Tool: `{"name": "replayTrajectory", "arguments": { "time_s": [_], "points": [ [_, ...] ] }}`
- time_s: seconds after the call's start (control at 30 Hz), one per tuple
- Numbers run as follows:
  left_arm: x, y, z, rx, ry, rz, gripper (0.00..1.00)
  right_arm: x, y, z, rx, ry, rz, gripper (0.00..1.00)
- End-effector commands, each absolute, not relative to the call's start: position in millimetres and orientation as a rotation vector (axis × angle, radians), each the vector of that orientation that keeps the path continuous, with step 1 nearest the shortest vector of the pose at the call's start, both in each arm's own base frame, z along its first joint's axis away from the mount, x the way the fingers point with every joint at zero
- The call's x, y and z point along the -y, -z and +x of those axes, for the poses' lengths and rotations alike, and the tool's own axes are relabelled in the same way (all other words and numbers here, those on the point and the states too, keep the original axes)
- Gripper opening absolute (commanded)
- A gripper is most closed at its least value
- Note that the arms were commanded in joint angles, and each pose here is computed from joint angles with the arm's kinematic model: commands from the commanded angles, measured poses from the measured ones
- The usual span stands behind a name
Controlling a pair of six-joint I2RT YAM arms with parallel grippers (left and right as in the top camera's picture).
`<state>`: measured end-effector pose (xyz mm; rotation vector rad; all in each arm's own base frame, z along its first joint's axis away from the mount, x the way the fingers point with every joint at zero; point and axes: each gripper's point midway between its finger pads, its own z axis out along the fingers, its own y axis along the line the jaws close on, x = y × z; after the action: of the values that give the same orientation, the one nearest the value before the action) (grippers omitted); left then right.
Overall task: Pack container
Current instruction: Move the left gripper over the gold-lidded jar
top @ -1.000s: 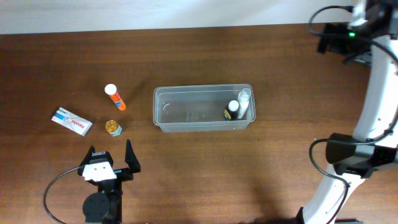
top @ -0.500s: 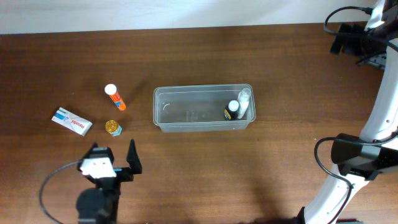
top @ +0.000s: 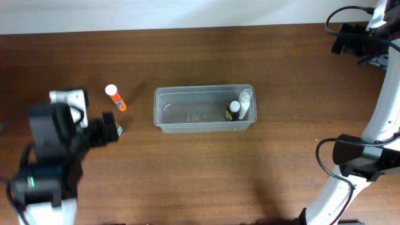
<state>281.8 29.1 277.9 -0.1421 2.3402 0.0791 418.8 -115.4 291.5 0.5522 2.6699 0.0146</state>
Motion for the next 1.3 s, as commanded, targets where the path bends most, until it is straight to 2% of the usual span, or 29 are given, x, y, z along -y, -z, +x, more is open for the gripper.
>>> {"name": "replayTrajectory", "arguments": {
  "time_s": [0.0, 0.47, 1.0, 1.27],
  "points": [
    [-21, -277, 301, -2.442, -0.019, -0.069, 0.99, 114, -310, 411, -2.623, -0.013, 0.551, 0.99],
    [-24, -183, 342, -2.744, -0.04, 0.124, 0.99, 114, -310, 411, -2.623, -0.013, 0.551, 0.98],
    [-25, -73, 347, -3.074, 0.023, 0.136, 0.97, 114, -310, 411, -2.623, -0.013, 0.551, 0.98],
    [-32, -46, 349, -3.128, 0.035, 0.104, 0.89, 114, -311, 411, -2.622, -0.013, 0.551, 0.98]
  ]
}}
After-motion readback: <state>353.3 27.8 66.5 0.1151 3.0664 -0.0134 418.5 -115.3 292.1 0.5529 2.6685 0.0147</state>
